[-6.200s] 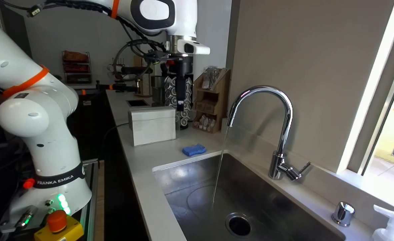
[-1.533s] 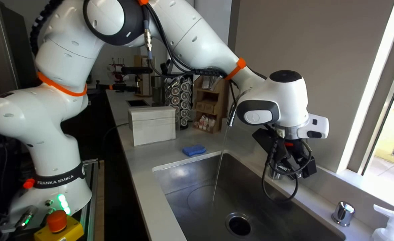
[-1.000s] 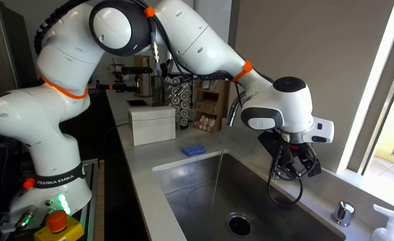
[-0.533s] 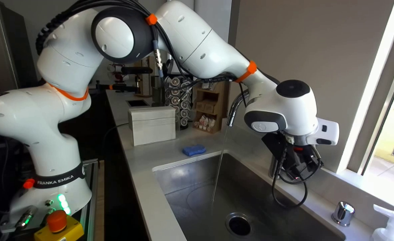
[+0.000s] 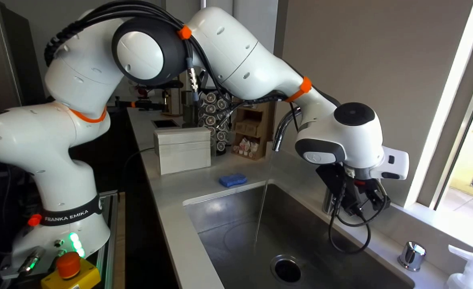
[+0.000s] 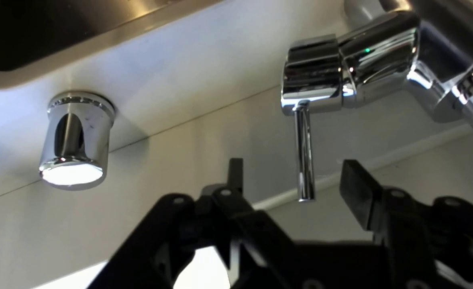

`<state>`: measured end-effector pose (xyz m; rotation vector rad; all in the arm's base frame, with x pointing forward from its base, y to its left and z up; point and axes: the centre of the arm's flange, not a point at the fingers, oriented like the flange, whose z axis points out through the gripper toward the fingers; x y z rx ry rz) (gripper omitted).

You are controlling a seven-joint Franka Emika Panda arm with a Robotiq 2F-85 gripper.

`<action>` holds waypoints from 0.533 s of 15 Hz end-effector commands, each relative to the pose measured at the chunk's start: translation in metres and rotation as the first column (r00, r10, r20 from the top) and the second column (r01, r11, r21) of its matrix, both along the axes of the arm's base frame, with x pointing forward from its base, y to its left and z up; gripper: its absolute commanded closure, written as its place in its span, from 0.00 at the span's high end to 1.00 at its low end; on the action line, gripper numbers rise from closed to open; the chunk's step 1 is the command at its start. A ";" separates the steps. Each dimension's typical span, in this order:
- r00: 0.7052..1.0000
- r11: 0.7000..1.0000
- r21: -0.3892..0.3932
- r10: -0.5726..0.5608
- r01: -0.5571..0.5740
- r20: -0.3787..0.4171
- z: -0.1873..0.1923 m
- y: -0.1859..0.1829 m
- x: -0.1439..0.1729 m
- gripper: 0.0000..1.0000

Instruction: Turn off the tap

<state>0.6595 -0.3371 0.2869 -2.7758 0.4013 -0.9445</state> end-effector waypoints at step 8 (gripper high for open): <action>0.998 0.999 0.028 0.021 -0.023 0.057 -0.009 -0.001 0.007 0.10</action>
